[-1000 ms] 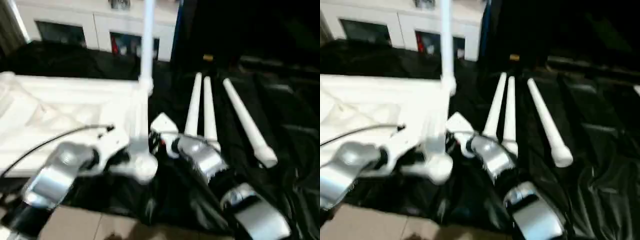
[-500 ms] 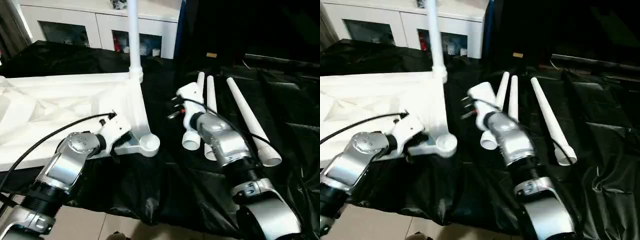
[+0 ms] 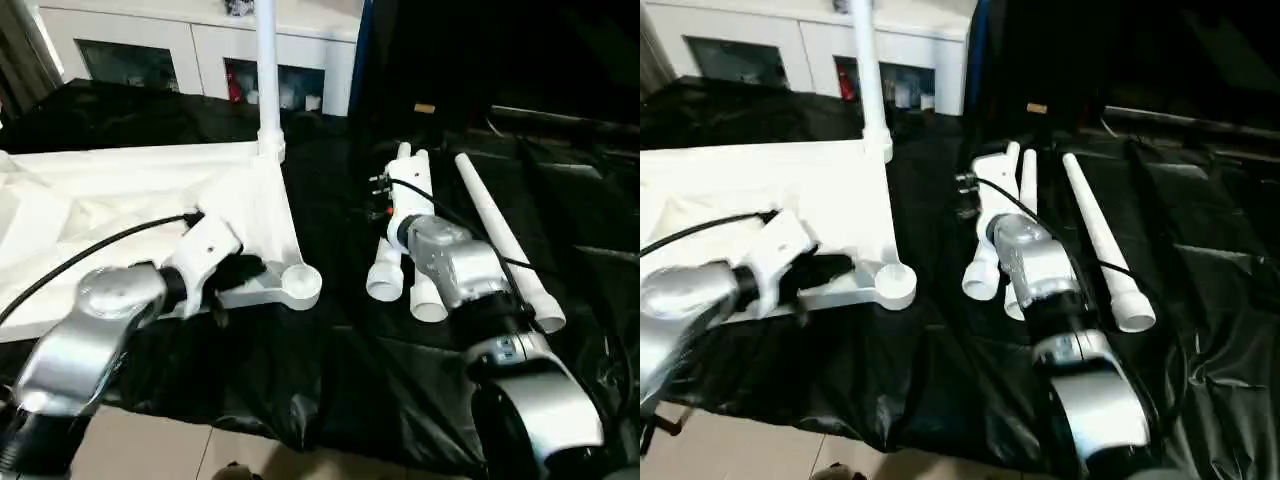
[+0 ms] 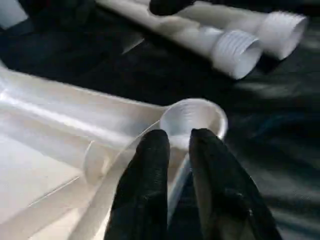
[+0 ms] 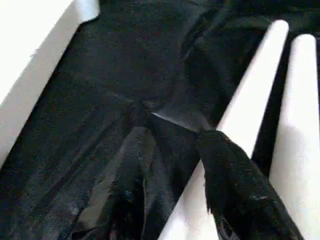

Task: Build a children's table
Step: Pick table leg

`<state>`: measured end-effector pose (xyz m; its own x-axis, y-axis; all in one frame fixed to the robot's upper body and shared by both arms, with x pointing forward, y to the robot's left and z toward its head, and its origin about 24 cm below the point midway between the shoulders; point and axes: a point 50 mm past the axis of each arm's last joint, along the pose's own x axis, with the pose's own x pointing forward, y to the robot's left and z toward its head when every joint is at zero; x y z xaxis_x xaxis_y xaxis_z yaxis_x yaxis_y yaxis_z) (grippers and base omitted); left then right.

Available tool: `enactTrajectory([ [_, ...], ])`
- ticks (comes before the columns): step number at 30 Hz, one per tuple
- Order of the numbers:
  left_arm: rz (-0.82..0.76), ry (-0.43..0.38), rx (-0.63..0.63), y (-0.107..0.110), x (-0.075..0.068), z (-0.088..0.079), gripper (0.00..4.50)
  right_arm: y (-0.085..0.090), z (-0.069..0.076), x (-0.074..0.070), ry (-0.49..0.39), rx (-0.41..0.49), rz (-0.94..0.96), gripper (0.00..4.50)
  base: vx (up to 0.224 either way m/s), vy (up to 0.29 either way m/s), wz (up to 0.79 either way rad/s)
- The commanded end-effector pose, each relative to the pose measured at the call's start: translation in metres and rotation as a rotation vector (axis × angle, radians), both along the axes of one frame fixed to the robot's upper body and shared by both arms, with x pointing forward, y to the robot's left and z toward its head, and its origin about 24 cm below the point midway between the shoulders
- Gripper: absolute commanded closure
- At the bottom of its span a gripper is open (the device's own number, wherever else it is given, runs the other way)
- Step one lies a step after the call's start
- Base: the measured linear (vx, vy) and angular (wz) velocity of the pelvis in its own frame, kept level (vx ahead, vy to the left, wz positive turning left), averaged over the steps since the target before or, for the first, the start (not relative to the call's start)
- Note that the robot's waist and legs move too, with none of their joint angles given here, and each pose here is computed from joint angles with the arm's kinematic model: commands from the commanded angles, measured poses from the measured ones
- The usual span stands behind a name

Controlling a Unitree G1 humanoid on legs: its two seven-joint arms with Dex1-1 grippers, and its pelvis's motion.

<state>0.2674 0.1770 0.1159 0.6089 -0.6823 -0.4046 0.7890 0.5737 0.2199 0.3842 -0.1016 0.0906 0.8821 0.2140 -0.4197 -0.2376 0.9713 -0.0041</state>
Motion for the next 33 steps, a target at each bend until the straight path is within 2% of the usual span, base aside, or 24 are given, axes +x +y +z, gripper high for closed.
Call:
enactTrajectory([
  [1, -0.012, -0.002, -0.010, -0.002, -0.004, 0.004, 3.27, -0.006, 0.001, 0.003, 0.024, 0.006, -0.054, 2.49, 0.000, 0.000, 0.00],
  [5, -0.017, 0.013, -0.015, -0.005, -0.008, 0.004, 2.87, -0.009, -0.001, 0.006, 0.036, 0.001, -0.088, 2.10, 0.000, 0.000, 0.00],
  [7, -0.019, 0.019, -0.021, -0.006, -0.009, 0.004, 2.80, -0.010, -0.002, 0.007, 0.039, -0.004, -0.097, 2.05, 0.000, 0.000, 0.00],
  [9, -0.020, 0.024, -0.027, -0.007, -0.011, 0.005, 2.55, -0.010, -0.002, 0.008, 0.044, -0.006, -0.113, 1.76, 0.000, 0.000, 0.00],
  [13, -0.025, 0.028, -0.029, -0.008, -0.011, 0.006, 2.23, -0.009, -0.004, 0.008, 0.068, 0.015, -0.121, 1.45, 0.000, 0.000, 0.00],
  [16, -0.014, 0.005, -0.008, -0.009, -0.009, 0.006, 1.91, -0.006, -0.011, 0.007, 0.136, 0.022, -0.106, 1.19, 0.000, 0.000, 0.00],
  [20, -0.018, 0.012, -0.004, -0.011, -0.010, 0.006, 1.54, -0.004, -0.021, 0.004, 0.193, 0.024, -0.098, 1.18, 0.000, 0.000, 0.00],
  [27, -0.038, 0.032, 0.001, -0.012, -0.015, 0.005, 1.54, -0.005, -0.030, 0.001, 0.258, 0.022, -0.145, 1.18, 0.000, 0.000, 0.00],
  [32, -0.055, 0.052, -0.001, -0.013, -0.018, 0.004, 1.54, -0.003, -0.037, -0.002, 0.306, 0.057, -0.145, 1.18, 0.000, 0.000, 0.00],
  [33, -0.056, 0.053, -0.002, -0.013, -0.018, 0.004, 1.48, -0.002, -0.037, -0.003, 0.311, 0.064, -0.142, 1.34, 0.000, 0.000, 0.00],
])
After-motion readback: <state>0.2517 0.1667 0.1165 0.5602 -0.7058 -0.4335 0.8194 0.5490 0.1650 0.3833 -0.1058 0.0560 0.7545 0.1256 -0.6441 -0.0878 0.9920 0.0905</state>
